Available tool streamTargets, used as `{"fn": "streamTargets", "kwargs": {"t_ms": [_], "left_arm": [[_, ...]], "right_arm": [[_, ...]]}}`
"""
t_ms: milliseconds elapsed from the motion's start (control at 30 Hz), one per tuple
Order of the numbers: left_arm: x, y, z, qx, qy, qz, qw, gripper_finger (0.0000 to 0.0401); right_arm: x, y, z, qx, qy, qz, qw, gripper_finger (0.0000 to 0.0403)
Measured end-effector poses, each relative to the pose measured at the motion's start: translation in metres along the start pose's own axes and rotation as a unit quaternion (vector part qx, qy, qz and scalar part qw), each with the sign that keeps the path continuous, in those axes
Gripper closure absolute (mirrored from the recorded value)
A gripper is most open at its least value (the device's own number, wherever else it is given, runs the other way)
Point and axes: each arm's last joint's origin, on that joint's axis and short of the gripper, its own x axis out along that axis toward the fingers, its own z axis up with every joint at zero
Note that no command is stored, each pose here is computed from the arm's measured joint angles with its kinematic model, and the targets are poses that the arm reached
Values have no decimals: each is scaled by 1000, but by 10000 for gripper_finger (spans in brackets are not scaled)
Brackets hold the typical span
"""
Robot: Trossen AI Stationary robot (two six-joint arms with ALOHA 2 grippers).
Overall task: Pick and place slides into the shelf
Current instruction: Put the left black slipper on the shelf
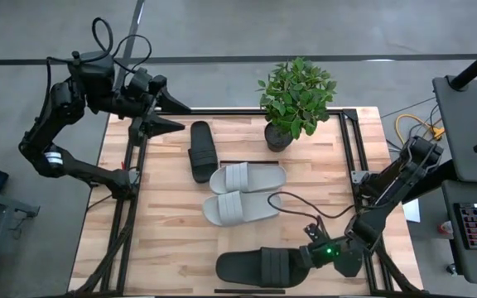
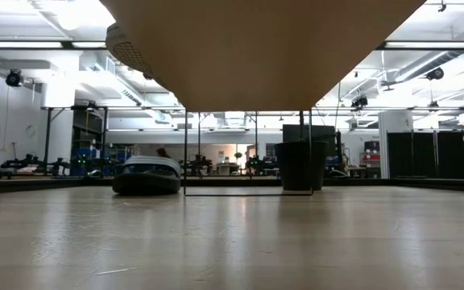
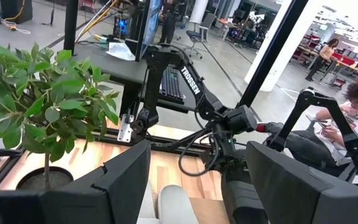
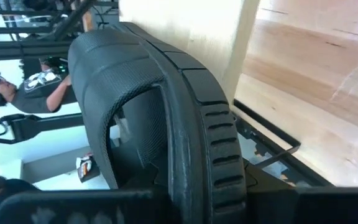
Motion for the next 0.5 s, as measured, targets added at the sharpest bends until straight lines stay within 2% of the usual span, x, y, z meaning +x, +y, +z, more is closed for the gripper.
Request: {"fn": "streamTargets", "kwargs": {"t_ms": [500], "left_arm": [[0, 0, 0, 1, -1, 0, 1000, 151]], "right_arm": [[10, 1, 4, -7, -13, 13, 1000, 349]]}}
